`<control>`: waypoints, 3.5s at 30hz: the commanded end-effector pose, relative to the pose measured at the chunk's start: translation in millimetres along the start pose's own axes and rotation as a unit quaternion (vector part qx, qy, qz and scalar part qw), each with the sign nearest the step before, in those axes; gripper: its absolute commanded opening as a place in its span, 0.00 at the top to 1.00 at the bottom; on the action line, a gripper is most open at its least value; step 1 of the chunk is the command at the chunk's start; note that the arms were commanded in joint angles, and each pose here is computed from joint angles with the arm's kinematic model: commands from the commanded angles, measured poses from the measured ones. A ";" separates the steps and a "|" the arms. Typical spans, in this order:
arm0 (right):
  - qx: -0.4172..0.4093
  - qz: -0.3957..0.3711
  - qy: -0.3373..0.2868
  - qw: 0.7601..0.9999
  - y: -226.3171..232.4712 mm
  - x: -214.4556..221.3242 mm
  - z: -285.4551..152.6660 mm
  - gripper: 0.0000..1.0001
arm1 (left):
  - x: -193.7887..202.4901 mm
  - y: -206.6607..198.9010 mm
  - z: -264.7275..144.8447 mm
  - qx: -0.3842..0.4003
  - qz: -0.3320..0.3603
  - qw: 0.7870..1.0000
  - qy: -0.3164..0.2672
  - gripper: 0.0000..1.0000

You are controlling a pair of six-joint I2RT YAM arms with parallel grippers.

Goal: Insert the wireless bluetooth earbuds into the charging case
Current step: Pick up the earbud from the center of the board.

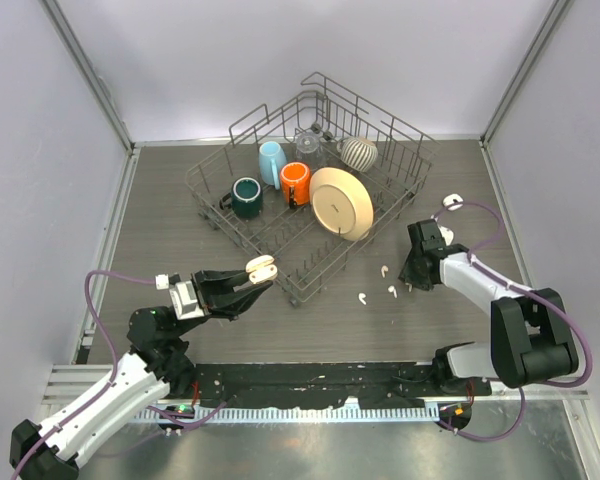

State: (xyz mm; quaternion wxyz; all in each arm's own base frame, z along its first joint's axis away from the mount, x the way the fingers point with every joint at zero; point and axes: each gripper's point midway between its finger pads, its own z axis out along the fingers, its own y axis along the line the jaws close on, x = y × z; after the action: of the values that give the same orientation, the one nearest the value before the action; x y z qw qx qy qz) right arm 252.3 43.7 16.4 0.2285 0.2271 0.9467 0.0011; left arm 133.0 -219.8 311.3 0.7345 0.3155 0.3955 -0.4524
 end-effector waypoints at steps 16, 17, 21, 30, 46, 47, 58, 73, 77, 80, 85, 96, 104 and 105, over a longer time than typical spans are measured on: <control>-0.024 0.091 -0.006 0.996 -0.4 18.2 -6.0 0.57 | -12.9 2.2 4.5 -0.003 0.012 1.000 -0.021 1.00; -0.029 0.088 -0.001 0.996 2.2 19.2 -6.5 0.57 | -13.3 2.1 4.4 -0.003 0.013 1.000 -0.021 1.00; -0.037 0.078 0.004 0.996 6.1 20.9 -4.6 0.57 | -12.2 1.8 4.5 -0.001 0.012 1.000 -0.021 1.00; -0.048 0.061 0.015 0.997 16.7 20.0 -0.3 0.57 | -13.0 1.5 3.9 -0.002 0.010 1.000 -0.023 1.00; 0.019 0.019 -0.029 0.999 -4.3 -1.8 -9.1 0.57 | -12.4 2.3 5.3 -0.002 0.010 1.000 -0.022 1.00; 0.015 0.019 -0.030 0.999 -1.6 -3.5 -9.2 0.57 | -11.2 2.1 5.2 -0.001 0.009 1.000 -0.021 1.00; 0.000 -0.007 -0.037 0.999 14.8 -21.8 -3.8 0.55 | -10.8 2.9 2.9 -0.006 0.012 1.000 -0.019 1.00; 0.009 0.004 -0.036 0.999 18.8 -25.5 6.1 0.56 | -8.8 4.7 0.7 -0.013 0.013 1.000 -0.018 1.00; 0.020 0.002 -0.029 0.999 14.0 -21.2 9.2 0.61 | -8.3 5.2 1.0 -0.014 0.014 1.000 -0.016 1.00; 0.018 0.001 -0.026 1.000 12.7 -17.2 9.1 0.62 | -7.6 5.2 0.8 -0.014 0.014 1.000 -0.015 1.00; 0.017 0.001 -0.026 1.000 11.1 -15.2 7.7 0.66 | -6.9 5.6 1.2 -0.014 0.014 1.000 -0.015 1.00; 0.010 -0.004 -0.026 1.000 12.4 -15.2 5.0 0.78 | -8.9 4.5 1.8 -0.011 0.013 1.000 -0.017 1.00; -0.005 -0.015 -0.039 0.999 14.6 -20.0 -4.2 0.91 | -9.9 3.8 1.9 -0.010 0.013 1.000 -0.018 1.00; -0.007 -0.016 -0.040 0.999 14.9 -20.9 -5.6 0.92 | -9.9 3.8 1.9 -0.009 0.012 1.000 -0.018 1.00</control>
State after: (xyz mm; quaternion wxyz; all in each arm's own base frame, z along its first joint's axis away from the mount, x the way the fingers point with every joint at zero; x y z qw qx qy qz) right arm 268.9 47.9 18.3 0.2440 0.2220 0.9439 -0.0138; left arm 136.3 -219.0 310.3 0.7365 0.3088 0.4004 -0.4493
